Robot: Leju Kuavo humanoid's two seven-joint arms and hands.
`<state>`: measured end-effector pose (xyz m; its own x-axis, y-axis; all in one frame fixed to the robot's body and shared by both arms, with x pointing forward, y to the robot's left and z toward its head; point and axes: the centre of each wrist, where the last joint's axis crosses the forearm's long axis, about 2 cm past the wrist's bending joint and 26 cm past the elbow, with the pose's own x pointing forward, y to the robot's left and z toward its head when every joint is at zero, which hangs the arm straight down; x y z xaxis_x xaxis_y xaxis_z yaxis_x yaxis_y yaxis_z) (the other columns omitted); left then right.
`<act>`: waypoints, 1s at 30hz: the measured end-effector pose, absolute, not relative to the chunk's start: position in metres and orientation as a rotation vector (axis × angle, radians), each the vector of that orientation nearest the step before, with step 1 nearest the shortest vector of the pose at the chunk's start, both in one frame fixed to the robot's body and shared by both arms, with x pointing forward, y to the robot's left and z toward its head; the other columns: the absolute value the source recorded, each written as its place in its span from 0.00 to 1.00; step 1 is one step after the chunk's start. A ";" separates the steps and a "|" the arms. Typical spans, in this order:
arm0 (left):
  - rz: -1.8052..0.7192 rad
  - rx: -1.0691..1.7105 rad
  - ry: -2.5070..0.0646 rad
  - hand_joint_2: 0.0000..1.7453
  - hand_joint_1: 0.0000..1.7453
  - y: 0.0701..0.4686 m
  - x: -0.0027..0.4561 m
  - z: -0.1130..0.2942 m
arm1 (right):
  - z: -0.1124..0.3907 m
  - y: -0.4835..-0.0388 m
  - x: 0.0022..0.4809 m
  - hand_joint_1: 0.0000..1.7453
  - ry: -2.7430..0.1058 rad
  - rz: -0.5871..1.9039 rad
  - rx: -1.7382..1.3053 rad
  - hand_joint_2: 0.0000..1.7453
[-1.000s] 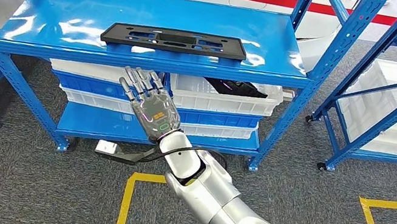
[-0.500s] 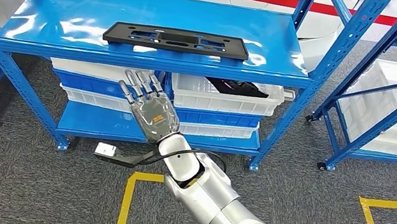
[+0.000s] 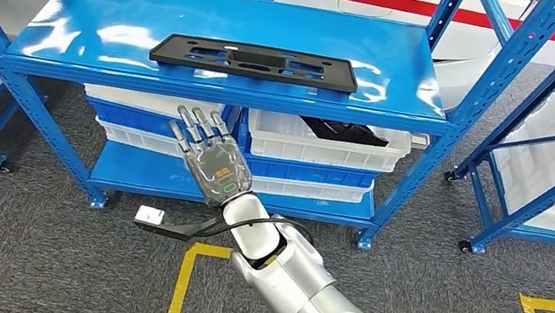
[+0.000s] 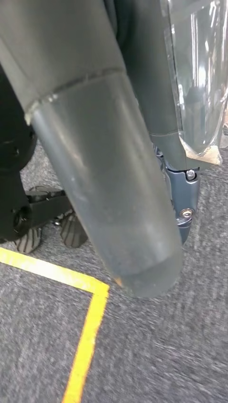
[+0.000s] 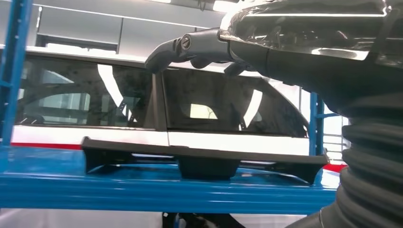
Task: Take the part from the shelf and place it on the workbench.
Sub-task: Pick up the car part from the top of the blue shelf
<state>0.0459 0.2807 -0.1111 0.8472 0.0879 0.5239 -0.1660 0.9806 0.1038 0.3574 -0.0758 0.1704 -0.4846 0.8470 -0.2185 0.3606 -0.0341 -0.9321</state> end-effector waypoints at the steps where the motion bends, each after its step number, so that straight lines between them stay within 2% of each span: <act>1: 0.134 0.147 -0.544 0.00 0.00 0.281 0.046 -0.111 | 0.171 -0.075 0.357 0.00 -1.827 1.532 -1.267 1.00; 17: 0.125 0.145 -0.545 0.00 0.00 0.280 0.044 -0.111 | 0.173 -0.074 0.358 0.00 -1.820 1.521 -1.283 1.00; 30: 0.141 0.140 -0.539 0.00 0.00 0.276 0.043 -0.111 | 0.174 -0.101 0.376 0.00 -1.624 1.338 -1.428 1.00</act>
